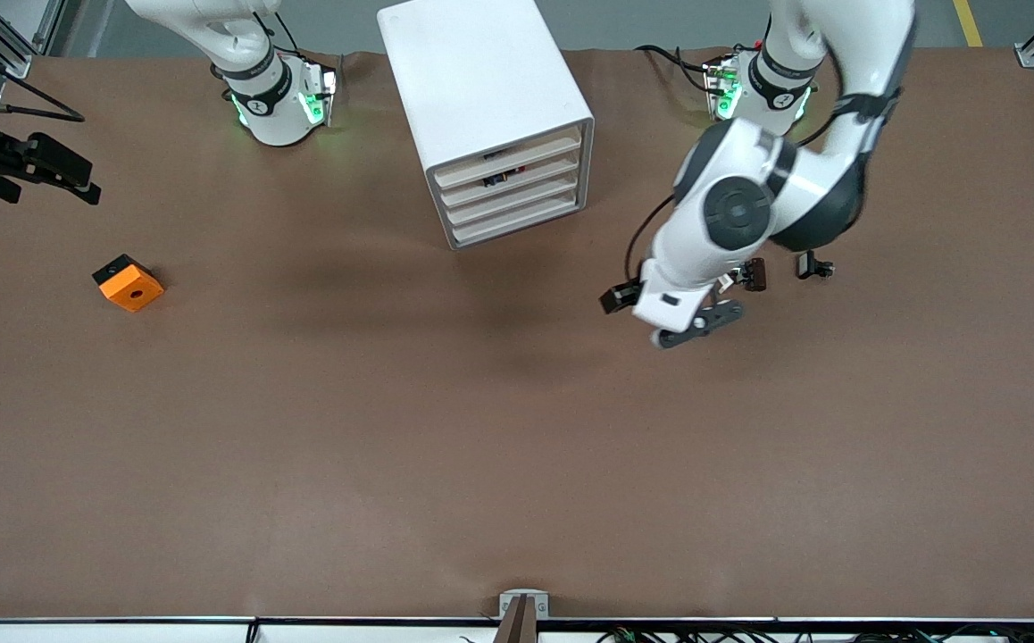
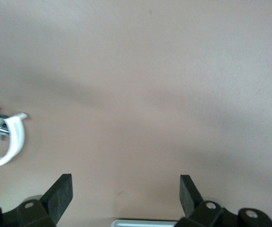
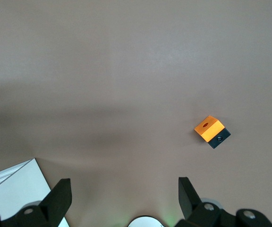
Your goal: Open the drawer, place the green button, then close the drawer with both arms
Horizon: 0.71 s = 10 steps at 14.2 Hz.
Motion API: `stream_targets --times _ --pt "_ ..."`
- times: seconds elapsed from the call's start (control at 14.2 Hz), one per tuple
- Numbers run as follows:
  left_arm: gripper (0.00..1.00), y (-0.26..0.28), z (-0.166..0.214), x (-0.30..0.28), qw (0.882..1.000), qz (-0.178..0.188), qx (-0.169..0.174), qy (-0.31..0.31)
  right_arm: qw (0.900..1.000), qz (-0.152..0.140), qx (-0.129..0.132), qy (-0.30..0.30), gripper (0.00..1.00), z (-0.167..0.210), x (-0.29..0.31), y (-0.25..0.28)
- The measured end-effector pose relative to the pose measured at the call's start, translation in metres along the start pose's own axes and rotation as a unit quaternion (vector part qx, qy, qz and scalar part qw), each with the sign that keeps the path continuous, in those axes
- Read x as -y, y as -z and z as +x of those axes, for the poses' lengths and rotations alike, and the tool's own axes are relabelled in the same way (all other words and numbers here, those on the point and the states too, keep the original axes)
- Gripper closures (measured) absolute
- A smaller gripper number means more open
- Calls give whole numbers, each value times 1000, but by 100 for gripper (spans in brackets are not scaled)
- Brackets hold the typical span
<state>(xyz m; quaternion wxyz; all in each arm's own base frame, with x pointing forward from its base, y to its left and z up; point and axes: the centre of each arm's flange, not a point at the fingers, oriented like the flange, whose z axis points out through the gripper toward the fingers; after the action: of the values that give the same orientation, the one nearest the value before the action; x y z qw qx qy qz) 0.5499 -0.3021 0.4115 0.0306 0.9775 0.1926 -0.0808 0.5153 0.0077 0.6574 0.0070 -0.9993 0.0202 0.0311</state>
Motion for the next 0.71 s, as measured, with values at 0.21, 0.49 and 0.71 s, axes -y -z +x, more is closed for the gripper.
stream_targets --times 0.21,0.49,0.71 --pt "0 66 24 60 1000 0 5 -13 1000 0 -2 0 0 0 0 1" --pt "0 126 51 135 998 21 -25 -51 1000 0 -4 0 0 0 0 2" --pt "0 161 53 164 996 24 -51 -70 1000 0 -5 0 0 1 0 2"
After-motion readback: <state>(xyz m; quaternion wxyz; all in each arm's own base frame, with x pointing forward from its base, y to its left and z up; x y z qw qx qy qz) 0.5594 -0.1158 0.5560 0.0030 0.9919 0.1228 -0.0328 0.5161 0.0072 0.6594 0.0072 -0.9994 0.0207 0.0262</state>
